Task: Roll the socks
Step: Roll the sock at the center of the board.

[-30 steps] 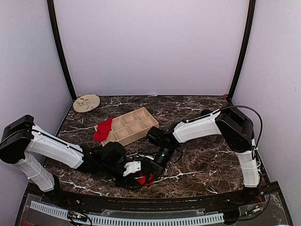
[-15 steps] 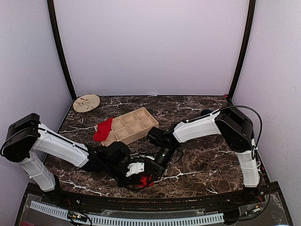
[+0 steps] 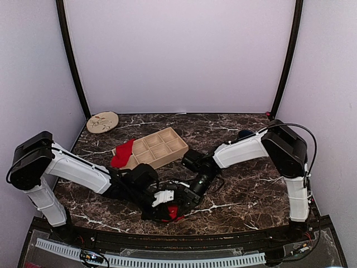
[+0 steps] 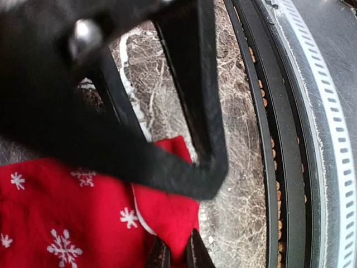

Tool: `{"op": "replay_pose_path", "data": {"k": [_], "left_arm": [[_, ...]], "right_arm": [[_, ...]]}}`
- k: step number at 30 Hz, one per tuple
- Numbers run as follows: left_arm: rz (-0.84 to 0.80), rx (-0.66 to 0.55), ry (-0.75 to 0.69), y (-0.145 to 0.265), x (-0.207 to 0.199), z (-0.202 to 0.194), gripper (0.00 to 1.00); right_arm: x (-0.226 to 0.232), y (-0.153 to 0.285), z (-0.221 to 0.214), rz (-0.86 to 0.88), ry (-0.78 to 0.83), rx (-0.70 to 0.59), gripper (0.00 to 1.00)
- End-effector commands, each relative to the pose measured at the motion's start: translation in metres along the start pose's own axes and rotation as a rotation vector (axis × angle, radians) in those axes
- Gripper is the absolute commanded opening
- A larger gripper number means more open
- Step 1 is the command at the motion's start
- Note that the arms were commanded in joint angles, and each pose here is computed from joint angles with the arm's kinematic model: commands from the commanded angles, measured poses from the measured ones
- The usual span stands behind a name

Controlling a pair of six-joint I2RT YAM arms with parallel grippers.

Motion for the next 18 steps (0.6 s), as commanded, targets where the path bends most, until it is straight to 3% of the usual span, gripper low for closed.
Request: {"op": "replay_pose_path", "data": {"k": [1, 10, 18], "left_arm": [[-0.062, 0.074, 0.096, 0.001, 0.004, -0.012, 0.0], [-0.123, 0.054, 0.194, 0.009, 0.02, -0.009, 0.0], [-0.298, 0.093, 0.327, 0.001, 0.033, -0.008, 0.0]], "right_arm": [[-0.004, 0.019, -0.003, -0.058, -0.004, -0.064, 0.49], [-0.007, 0.035, -0.017, -0.156, -0.032, -0.133, 0.49], [0.0, 0.063, -0.03, -0.475, 0.019, -0.268, 0.46]]}}
Point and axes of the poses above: each gripper's point midway between its finger pads, its own y axis back along the fingers, its own x axis along the line the jaws close on, z = x × y, the point moved 10 cm from there along y, back along the fingers, and after that the axes turned 6 degrees about y, right-handed, at the moved point
